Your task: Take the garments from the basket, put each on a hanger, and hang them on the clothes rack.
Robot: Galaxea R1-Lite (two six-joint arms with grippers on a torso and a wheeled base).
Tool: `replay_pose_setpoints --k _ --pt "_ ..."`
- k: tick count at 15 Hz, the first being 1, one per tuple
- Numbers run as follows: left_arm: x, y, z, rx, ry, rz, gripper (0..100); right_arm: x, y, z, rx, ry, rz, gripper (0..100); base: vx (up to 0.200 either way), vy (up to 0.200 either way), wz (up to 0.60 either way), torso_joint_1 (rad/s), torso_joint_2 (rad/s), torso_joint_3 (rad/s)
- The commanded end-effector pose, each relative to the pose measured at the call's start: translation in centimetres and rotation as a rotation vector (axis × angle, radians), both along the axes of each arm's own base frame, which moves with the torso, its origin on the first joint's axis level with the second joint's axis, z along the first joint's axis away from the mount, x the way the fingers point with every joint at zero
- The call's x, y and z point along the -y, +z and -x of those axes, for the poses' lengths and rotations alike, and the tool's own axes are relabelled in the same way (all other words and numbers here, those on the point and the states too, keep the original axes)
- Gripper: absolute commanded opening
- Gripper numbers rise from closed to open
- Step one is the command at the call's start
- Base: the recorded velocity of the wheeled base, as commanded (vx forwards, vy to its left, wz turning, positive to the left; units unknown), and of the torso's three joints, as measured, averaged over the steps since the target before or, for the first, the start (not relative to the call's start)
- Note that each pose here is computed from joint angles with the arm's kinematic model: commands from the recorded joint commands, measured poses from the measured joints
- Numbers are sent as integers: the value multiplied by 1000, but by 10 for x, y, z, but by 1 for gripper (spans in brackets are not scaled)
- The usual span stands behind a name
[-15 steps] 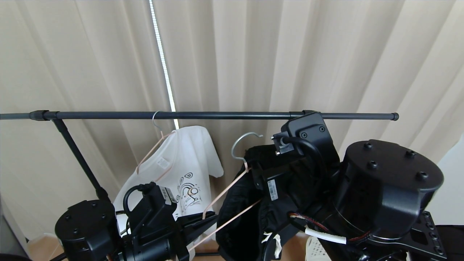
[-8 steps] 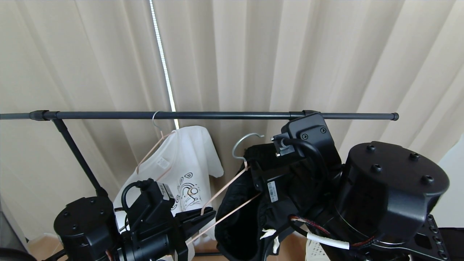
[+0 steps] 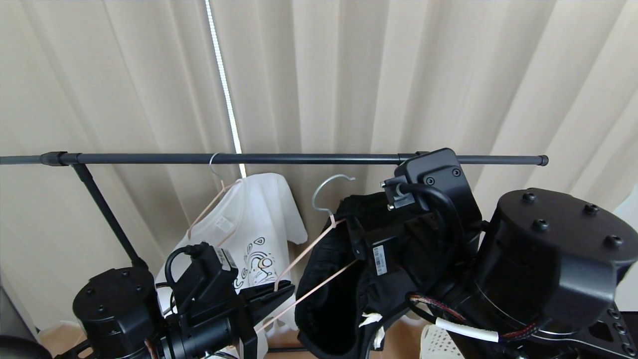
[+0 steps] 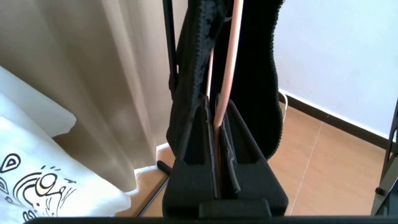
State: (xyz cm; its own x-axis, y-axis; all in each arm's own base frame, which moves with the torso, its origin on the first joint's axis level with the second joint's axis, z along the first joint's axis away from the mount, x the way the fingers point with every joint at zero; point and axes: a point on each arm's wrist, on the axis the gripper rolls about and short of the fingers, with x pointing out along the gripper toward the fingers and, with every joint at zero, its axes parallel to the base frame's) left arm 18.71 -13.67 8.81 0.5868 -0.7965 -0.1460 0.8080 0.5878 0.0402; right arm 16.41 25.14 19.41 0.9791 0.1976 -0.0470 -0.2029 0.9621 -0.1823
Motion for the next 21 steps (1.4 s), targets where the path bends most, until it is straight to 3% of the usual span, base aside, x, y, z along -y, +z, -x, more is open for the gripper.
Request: replay_pose_setpoints --k 1,17,19,21 --pt "0 0 -1 3 2 2 0 1 1 1 1 1 -2 100 0 0 0 0 0 0" --pt "-2 4 -3 16 15 12 0 6 1 14 0 43 18 100 0 0 0 0 0 0" --pt "-3 3 -2 13 15 10 0 11 0 17 -3 78 34 100 0 0 0 0 0 0" --pt "-3 2 -2 3 17 9 0 28 3 22 2 191 64 100 0 0 0 0 0 0"
